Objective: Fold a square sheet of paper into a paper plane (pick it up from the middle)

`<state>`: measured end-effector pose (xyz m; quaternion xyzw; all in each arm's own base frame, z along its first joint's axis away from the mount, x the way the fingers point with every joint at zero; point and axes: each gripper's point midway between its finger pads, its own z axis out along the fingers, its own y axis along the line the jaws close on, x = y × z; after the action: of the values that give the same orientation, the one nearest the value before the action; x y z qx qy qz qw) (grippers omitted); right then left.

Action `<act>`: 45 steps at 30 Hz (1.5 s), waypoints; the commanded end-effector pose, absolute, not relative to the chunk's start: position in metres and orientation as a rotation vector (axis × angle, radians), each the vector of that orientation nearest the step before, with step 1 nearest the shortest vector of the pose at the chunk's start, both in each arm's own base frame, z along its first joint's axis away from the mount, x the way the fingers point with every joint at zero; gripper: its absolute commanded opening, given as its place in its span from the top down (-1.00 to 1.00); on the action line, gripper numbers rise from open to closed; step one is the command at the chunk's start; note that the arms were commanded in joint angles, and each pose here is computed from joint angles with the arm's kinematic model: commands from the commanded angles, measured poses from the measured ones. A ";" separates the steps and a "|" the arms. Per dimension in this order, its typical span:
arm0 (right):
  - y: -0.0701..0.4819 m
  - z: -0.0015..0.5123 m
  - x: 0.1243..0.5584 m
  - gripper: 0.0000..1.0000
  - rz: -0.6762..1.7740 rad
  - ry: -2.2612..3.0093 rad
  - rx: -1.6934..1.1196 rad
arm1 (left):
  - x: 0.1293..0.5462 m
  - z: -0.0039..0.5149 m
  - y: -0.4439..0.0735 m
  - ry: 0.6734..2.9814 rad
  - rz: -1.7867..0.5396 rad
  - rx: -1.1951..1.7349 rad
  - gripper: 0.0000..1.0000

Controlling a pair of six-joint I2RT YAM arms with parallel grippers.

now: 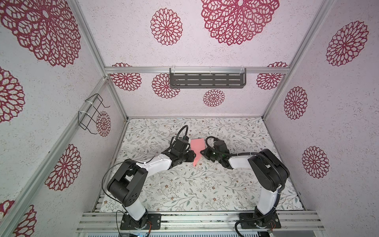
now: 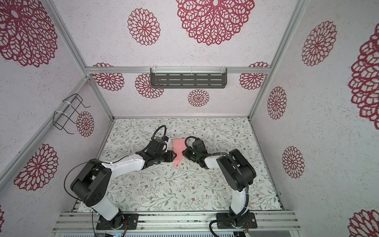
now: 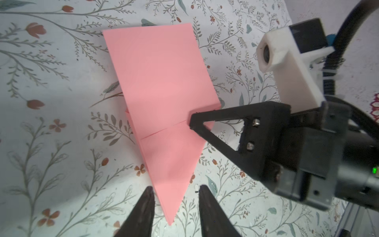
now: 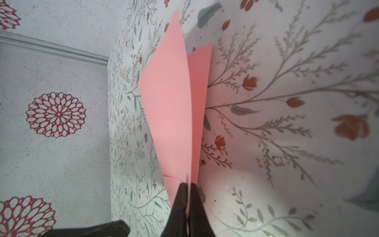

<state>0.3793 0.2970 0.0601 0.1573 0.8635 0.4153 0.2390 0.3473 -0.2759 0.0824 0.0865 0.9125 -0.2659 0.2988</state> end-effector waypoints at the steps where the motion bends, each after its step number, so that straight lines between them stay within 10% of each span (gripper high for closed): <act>1: 0.289 0.068 0.383 0.86 1.104 2.313 0.570 | 0.346 0.094 -0.290 2.299 -0.747 0.340 0.07; 14: 0.291 0.064 0.369 0.91 1.170 2.348 0.766 | 0.331 0.064 -0.306 2.115 -0.589 0.649 -0.35; 45: 0.287 0.067 0.359 0.52 1.283 2.361 0.875 | 0.330 0.016 -0.306 2.018 -0.435 0.889 0.32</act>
<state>0.3546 0.2900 0.0494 0.3141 0.8321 0.4345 0.1423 0.3348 -0.3067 0.0215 0.3363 0.8164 -0.1824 0.4326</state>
